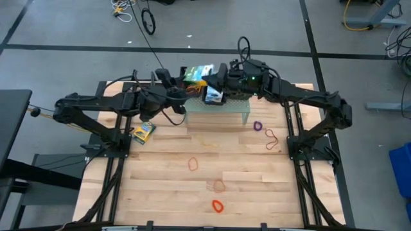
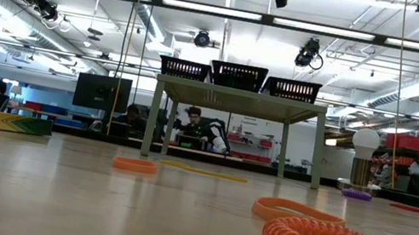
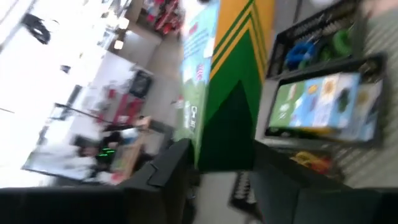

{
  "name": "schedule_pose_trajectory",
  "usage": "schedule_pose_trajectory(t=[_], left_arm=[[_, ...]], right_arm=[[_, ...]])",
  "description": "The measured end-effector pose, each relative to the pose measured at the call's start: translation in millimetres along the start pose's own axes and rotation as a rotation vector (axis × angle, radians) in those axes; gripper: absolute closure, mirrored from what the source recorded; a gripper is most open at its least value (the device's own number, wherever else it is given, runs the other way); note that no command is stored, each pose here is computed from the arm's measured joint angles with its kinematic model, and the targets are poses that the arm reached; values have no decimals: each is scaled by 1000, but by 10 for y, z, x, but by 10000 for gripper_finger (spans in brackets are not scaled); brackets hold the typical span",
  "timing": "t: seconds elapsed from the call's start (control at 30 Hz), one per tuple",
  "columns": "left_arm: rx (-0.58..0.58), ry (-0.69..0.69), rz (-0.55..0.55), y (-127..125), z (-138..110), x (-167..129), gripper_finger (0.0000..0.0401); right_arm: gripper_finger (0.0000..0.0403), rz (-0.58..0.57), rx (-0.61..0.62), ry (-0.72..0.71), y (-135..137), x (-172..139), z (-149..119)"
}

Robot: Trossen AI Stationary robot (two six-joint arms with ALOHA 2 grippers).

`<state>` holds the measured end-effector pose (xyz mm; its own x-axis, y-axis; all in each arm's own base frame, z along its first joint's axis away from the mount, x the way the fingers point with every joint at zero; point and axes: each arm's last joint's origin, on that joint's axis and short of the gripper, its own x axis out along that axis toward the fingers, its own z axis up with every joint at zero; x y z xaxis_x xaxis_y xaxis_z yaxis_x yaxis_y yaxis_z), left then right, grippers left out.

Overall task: Pick & Place Office Desk Supplies
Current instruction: Put the crayon box on the middle black bin on the shelf

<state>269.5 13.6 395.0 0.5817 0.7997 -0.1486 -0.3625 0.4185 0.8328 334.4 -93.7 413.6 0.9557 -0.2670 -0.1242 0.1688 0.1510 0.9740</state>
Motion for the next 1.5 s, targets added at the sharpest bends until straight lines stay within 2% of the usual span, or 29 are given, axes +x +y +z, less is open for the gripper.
schedule_pose_trajectory(t=[0.1,0.2,0.33,0.5,0.63,0.73,0.83,1.1,1.2,1.5], left_arm=[[-129,-44,-79,49,-48,-34,210],[-274,-62,-208,114,-163,-80,184],[-419,-67,-330,254,-317,-130,167],[-581,-91,-438,347,-448,-144,182],[-673,-108,-481,334,-558,-150,215],[-719,-140,-496,302,-638,-173,241],[-751,-159,-498,277,-710,-201,261],[-786,-176,-503,267,-761,-232,271],[-791,-177,-504,267,-759,-232,271],[-798,-173,-502,261,-755,-222,271]], right_arm=[[296,-24,-65,-62,0,-59,112],[299,-51,-133,-137,24,-177,250],[306,-130,-197,-208,-12,-279,394],[306,-272,-203,-322,-225,-243,374],[306,-386,-154,-345,-580,-181,243],[306,-390,-78,-343,-773,-143,138],[301,-370,-55,-363,-894,-113,52],[272,-394,-73,-380,-973,-116,8],[249,-404,-127,-346,-976,-115,0],[153,-430,-180,-213,-1004,-139,-1]])
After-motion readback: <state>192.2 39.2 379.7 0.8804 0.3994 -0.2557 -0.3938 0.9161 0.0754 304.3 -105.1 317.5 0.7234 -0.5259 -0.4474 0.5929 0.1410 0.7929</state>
